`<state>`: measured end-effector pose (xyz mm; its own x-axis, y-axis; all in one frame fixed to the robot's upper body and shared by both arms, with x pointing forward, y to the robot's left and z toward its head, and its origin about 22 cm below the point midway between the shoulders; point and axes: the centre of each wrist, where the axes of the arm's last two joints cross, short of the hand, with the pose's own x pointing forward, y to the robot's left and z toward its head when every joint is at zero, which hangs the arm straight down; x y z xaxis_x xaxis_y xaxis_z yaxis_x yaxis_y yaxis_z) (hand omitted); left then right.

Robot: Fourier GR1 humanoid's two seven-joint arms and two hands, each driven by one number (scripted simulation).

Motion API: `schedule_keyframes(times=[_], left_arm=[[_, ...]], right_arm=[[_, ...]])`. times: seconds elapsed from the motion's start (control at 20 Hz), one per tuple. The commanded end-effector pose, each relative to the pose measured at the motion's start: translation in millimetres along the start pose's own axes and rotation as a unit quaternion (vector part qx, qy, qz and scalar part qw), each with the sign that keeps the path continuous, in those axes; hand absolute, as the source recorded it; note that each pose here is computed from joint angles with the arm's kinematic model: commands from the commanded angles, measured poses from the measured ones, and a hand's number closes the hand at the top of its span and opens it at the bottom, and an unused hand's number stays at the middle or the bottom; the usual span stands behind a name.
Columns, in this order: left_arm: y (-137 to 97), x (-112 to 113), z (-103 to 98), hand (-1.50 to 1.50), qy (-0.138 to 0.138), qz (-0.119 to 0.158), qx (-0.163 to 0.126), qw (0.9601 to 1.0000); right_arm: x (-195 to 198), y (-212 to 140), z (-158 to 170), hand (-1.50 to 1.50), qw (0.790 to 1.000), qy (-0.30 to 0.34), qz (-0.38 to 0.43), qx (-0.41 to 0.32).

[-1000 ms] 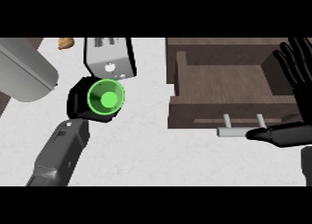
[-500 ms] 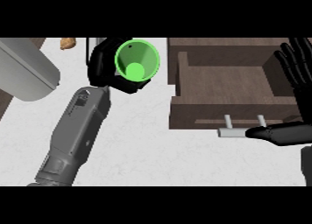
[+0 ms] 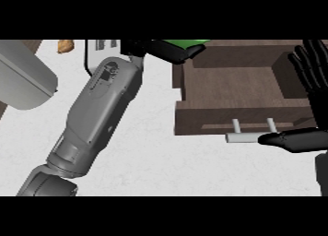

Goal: Pick up the cup, place it into the drawer and close the drawer

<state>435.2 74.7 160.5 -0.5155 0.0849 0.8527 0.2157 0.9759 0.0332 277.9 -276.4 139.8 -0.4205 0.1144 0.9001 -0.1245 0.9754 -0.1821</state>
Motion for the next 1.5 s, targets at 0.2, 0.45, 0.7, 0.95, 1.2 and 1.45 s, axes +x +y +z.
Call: schedule_keyframes(times=[0.2, 0.45, 0.7, 0.95, 1.2, 1.45], left_arm=[[-36, 6, -24, 1.50, 0.093, -0.060, 0.017, 0.9937], [-37, -12, -18, 1.50, 0.139, -0.104, 0.001, 0.9848], [-39, -23, -9, 1.50, 0.187, -0.127, -0.061, 0.9723], [-31, -41, 6, 1.50, 0.211, -0.142, -0.071, 0.9645], [-31, -45, 14, -1.50, 0.185, -0.082, -0.049, 0.9780], [-35, -35, 7, -1.50, 0.144, -0.014, -0.040, 0.9886]], right_arm=[[7, -2, 2, -1.50, 1.000, -0.010, -0.011, 0.018], [6, 9, -13, -1.50, 0.999, -0.019, -0.016, 0.030], [15, 14, -21, -1.50, 0.998, -0.033, -0.012, 0.049], [5, 25, -25, -1.50, 0.997, -0.038, -0.028, 0.055], [20, 38, -38, -1.50, 0.992, -0.056, -0.048, 0.101], [18, 58, -39, 1.50, 0.967, -0.068, -0.093, 0.227]])
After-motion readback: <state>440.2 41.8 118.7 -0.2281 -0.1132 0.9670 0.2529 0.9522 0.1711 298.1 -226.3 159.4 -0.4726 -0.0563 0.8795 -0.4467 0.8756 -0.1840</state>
